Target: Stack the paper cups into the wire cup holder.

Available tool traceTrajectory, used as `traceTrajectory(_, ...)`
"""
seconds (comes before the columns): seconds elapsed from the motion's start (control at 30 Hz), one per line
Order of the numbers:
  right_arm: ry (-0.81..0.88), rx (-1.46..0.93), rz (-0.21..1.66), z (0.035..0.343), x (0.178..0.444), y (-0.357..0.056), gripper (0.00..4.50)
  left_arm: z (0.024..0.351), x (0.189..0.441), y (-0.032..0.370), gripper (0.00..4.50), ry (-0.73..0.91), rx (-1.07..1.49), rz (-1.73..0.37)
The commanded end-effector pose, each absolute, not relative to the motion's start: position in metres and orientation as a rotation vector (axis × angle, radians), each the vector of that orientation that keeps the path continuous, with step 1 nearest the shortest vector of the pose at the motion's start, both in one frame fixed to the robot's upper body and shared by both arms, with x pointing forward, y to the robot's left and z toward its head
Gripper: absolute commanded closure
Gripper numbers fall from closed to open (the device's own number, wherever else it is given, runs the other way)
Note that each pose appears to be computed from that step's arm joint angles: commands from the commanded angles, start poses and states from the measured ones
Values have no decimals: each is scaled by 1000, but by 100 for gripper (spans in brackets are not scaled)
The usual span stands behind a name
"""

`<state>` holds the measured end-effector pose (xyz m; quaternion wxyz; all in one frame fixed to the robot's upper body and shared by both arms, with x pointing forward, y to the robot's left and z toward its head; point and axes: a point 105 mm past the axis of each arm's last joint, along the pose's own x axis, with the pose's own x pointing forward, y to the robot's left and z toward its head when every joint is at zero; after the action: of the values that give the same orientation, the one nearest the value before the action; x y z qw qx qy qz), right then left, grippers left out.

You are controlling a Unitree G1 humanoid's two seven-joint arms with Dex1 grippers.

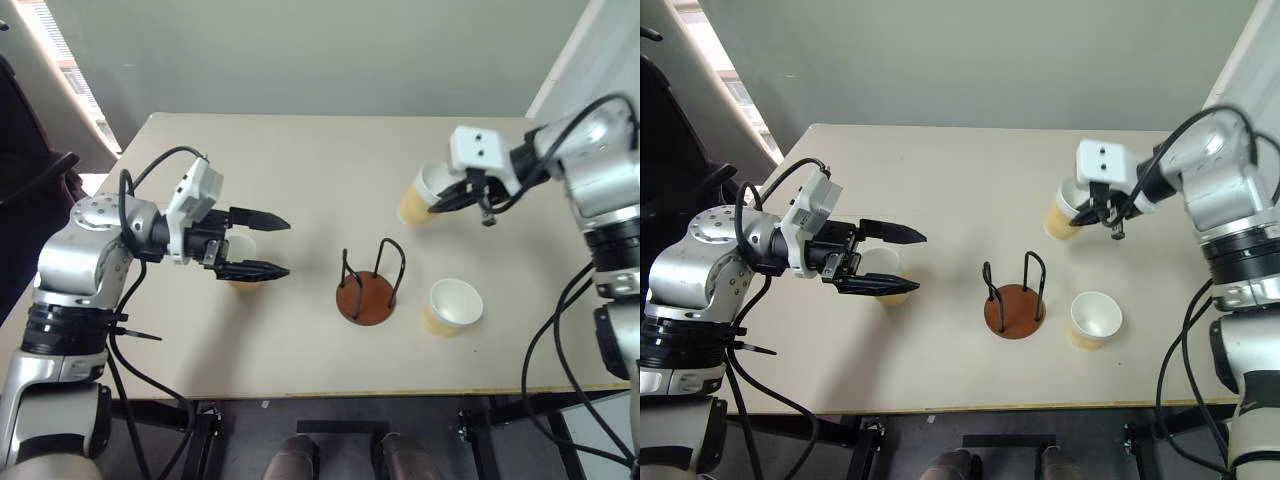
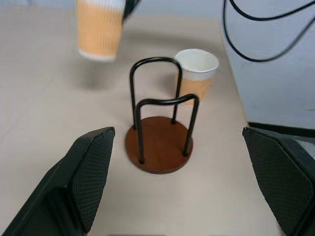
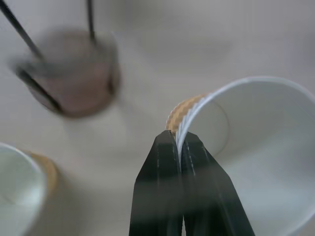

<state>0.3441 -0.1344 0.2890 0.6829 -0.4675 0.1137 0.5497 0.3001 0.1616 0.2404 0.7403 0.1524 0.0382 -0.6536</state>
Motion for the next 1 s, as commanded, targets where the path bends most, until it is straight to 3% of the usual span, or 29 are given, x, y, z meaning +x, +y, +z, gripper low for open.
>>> traceTrajectory(0.03,120,-1089,1340,318,300,-106,447,242,294,158,0,68,344,-1472)
traceTrajectory(0.17,71,-1115,1404,319,278,-84,447,239,295,152,0,68,342,-1492)
traceTrajectory(0.3,72,-1130,1438,309,273,-74,447,240,298,149,0,65,346,-1500)
traceTrajectory(1.0,184,-1281,1451,258,290,-74,447,237,297,145,0,63,353,-1504)
